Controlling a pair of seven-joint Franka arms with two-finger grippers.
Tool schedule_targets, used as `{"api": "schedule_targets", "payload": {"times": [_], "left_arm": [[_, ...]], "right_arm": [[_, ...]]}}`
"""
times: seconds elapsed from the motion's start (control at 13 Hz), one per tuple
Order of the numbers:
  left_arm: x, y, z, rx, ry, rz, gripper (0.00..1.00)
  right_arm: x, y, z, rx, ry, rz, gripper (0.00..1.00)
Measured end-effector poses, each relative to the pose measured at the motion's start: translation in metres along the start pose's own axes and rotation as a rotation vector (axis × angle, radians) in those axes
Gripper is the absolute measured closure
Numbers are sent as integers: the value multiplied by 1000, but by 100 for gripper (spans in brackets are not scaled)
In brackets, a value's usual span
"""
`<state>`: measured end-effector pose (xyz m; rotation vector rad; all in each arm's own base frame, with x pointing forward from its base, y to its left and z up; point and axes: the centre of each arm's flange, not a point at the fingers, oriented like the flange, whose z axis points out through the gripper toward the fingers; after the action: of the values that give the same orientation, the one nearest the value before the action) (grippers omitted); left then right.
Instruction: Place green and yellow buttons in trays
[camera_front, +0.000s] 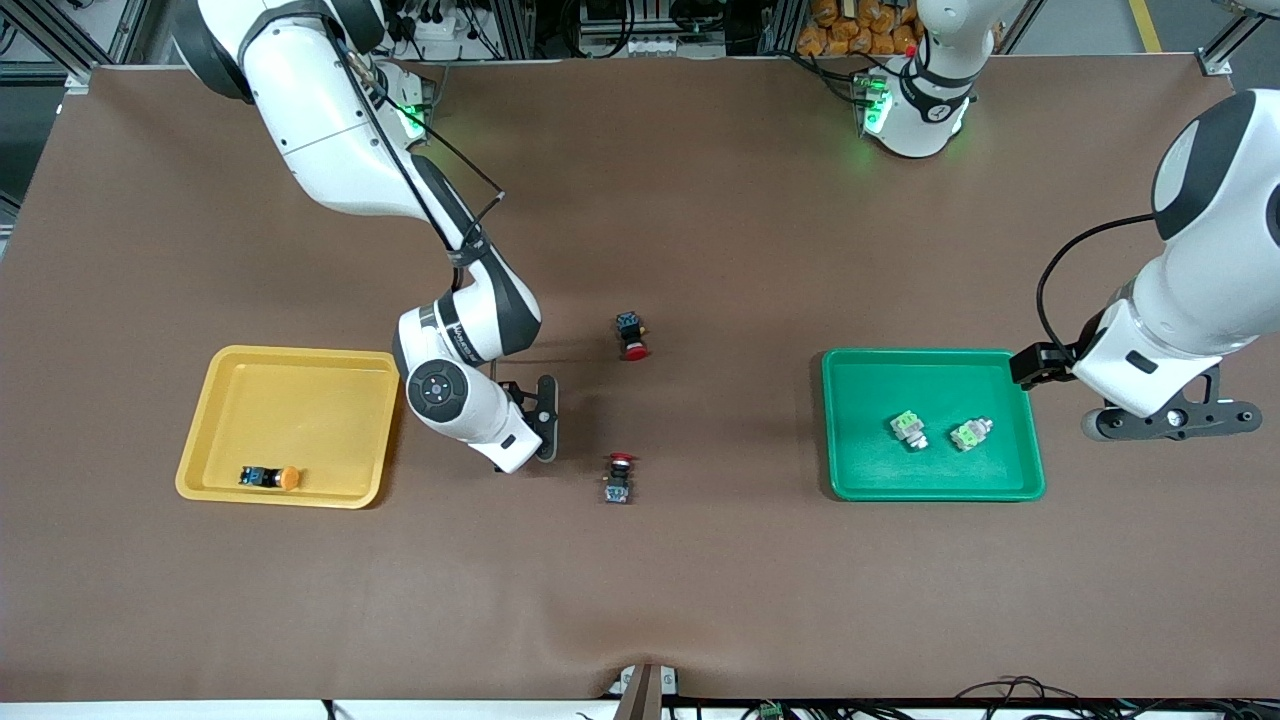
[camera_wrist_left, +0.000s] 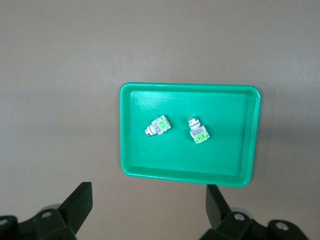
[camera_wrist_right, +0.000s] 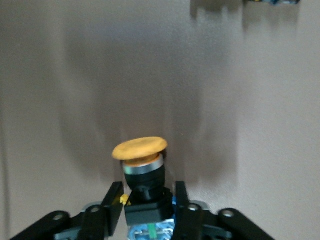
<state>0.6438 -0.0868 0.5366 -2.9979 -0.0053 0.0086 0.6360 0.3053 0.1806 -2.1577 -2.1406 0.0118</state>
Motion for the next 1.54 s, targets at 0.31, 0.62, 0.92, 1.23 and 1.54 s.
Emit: {"api": "schedule_targets", "payload": {"times": [0.31, 0.62, 0.92, 1.23, 1.54], "left_arm": [[-6, -28, -18, -104, -9, 55, 0], [-22, -53, -48, -197, -8, 22, 0], [-47, -53, -74, -143, 3, 30, 0], [-78, -43, -79, -106, -8, 45, 0], [-105, -39, -92, -101, 3, 62, 0]], "right_arm": [[-61, 23, -31, 43, 16, 83, 57], [-148, 34, -122, 92, 52, 196, 57], [-245, 31, -148, 173, 63, 287, 57], [-294, 22, -157, 234, 80, 289, 40], [-279, 9, -206, 222, 87, 281, 0]]}}
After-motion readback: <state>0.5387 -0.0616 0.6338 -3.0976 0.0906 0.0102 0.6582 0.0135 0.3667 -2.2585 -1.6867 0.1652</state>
